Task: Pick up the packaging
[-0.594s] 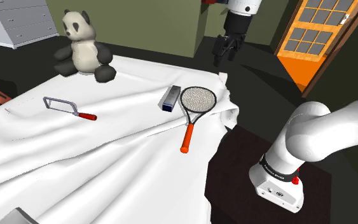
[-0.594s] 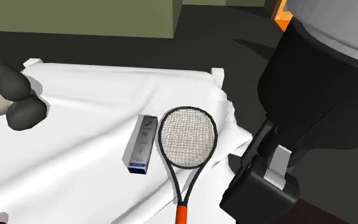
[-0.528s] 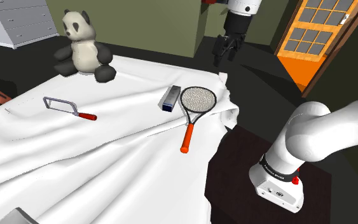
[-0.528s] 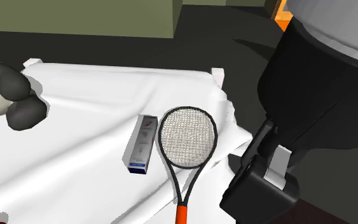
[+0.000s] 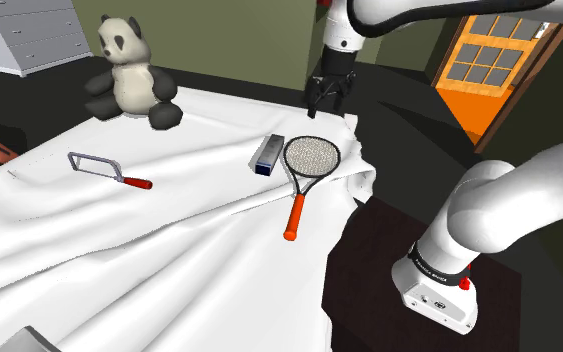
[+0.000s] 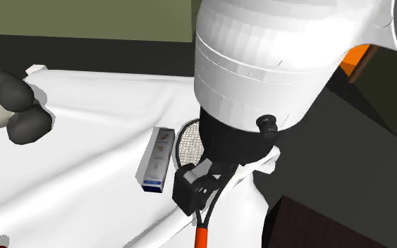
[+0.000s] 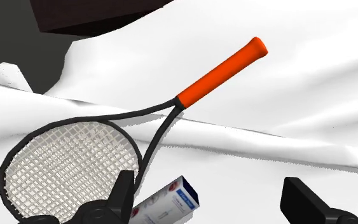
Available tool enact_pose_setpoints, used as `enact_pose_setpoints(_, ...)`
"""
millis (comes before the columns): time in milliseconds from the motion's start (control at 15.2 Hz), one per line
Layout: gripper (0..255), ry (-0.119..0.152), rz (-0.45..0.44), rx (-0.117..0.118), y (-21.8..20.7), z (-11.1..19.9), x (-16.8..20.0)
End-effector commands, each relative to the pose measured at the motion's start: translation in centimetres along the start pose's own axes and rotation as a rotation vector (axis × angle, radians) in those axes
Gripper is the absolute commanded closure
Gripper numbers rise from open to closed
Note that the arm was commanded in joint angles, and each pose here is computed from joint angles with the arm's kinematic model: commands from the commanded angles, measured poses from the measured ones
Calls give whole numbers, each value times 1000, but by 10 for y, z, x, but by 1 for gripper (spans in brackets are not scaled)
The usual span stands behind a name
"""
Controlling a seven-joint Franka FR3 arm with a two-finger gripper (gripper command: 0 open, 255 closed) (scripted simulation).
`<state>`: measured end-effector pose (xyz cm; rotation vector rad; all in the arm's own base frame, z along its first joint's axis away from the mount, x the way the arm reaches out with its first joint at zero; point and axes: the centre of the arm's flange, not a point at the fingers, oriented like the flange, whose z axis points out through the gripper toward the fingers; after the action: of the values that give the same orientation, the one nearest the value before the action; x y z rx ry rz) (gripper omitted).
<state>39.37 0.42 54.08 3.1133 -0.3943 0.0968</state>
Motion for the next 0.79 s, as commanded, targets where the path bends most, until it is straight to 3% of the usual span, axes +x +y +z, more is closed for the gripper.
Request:
enact_pose_setpoints(0,0,-2,40,-1,-2,18,23)
enact_pose_setpoints(726,0,-22,253,-8,2,122,127)
